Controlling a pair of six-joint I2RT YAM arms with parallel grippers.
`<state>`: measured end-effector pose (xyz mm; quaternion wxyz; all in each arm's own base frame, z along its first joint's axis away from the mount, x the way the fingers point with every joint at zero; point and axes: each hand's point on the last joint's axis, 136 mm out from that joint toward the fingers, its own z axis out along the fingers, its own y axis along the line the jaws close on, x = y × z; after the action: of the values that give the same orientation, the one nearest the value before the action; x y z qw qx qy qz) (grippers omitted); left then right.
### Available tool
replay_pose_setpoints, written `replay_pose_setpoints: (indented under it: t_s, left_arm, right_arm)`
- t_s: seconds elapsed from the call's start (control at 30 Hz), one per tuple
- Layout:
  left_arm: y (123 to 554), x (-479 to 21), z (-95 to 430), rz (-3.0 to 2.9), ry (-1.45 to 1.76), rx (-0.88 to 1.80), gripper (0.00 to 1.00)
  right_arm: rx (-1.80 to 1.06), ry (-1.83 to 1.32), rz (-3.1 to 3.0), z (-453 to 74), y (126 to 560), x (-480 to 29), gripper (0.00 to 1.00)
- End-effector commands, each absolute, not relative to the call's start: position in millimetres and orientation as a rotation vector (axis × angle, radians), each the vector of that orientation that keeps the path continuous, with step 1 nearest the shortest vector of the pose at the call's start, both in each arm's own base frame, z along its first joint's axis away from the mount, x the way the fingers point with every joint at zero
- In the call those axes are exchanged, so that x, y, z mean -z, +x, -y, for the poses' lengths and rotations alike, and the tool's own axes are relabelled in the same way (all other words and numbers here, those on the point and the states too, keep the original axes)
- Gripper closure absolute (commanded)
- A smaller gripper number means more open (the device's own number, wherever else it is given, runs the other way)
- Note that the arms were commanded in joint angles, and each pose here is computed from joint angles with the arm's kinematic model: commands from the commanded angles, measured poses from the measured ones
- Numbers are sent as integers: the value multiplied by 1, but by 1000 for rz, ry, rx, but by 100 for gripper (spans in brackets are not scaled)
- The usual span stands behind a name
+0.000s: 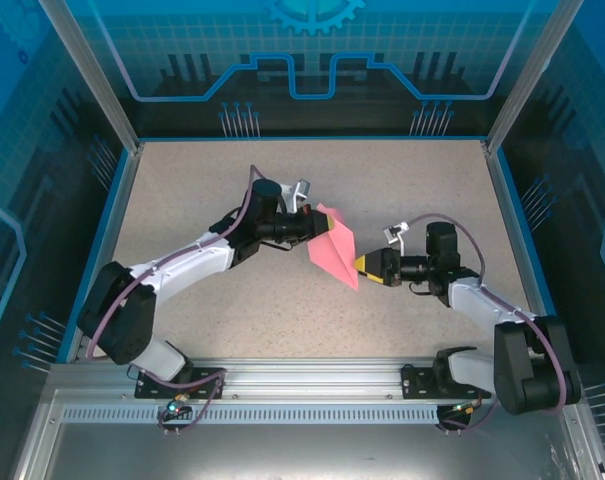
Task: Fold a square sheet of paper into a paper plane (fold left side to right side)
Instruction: Turn over the paper at the center of the table.
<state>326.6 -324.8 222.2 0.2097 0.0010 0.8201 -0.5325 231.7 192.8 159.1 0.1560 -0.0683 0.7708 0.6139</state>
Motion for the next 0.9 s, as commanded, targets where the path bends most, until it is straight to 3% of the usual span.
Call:
replay_pose_setpoints:
  t_s: [0.0, 0.27, 0.43, 0.53, 0.67, 0.73, 0.87]
  left_arm:
    - [323, -245, 325, -2246, 37, 1524, 94]
    - [314, -269, 329, -2169, 63, 1643, 93]
    - [310, -274, 329, -2153, 71, 1666, 93]
    - [309, -272, 329, -2157, 71, 1671, 92]
    - [307, -271, 328, -2159, 82, 1657, 86]
    - [306, -269, 326, -2175, 93, 1627, 79]
    - [304, -265, 316, -2204, 106, 1535, 60]
  right_arm:
    - [-1851, -375, -2086, -205, 219, -191, 1]
    - [-1855, -404, -2096, -227, 220, -211, 2]
    - [-1848, -361, -2095, -232, 229, -217, 13]
    - [-1833, -358, -2088, -233, 230, -223, 28]
    - [-1740, -339, -2143, -229, 229, -219, 59]
    - [-1694, -340, -2160, -226, 229, -217, 72]
    - [-1599, -349, -2219, -221, 226, -211, 86]
